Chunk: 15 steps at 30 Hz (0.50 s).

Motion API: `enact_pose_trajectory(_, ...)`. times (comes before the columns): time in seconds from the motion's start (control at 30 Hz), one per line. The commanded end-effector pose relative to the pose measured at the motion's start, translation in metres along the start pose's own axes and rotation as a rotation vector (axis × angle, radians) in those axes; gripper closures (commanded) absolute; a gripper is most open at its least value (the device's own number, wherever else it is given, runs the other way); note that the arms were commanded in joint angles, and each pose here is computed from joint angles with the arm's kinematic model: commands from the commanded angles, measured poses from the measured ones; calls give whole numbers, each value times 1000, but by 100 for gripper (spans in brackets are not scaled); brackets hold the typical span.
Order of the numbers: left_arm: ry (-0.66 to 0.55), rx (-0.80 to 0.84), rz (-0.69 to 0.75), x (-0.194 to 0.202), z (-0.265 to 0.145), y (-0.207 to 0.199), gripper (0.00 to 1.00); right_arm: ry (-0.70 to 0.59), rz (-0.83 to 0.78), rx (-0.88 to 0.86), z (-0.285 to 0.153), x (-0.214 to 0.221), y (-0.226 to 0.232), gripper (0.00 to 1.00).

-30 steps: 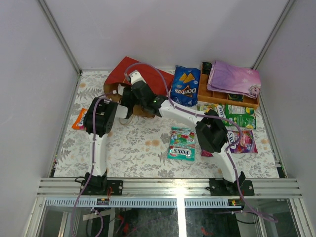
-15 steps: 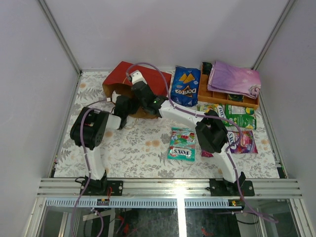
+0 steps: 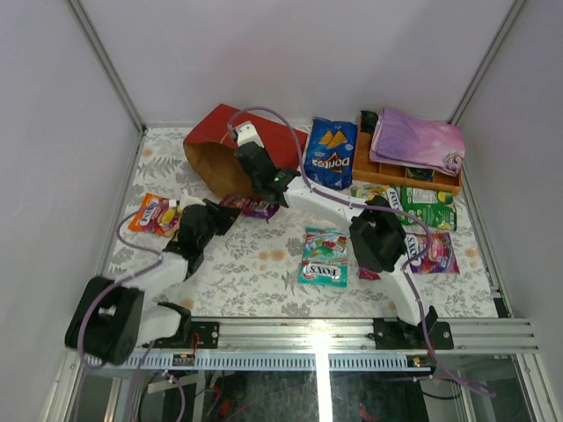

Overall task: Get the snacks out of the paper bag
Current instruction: Take out the snack from the paper bag, then place the snack at the center of the board.

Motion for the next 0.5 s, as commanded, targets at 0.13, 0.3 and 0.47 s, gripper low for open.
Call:
enact_pose_trajectory(0.13,56,-67,53,17,-60,23,100,-74,107,6,-8,-33,-18,100)
enact_pose_trajectory(0.3,132,-132,-4,36,-83,52,100,-66,109,1,-6,-32,-19,100)
enact_pose_trajectory(0.47,201,-200,-79,55,-99,85,100,-58,119,3,-3,-29,-25,100)
Point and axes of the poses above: each gripper's point midway between its finger pads, its own z axis out along the fingers, its own y axis along the line the jaws close on, x = y × z, the point moved 8 cm from there along -z, back along the fingers, and after that the axes turned 8 degrees about -z, right-handed, at the moved point
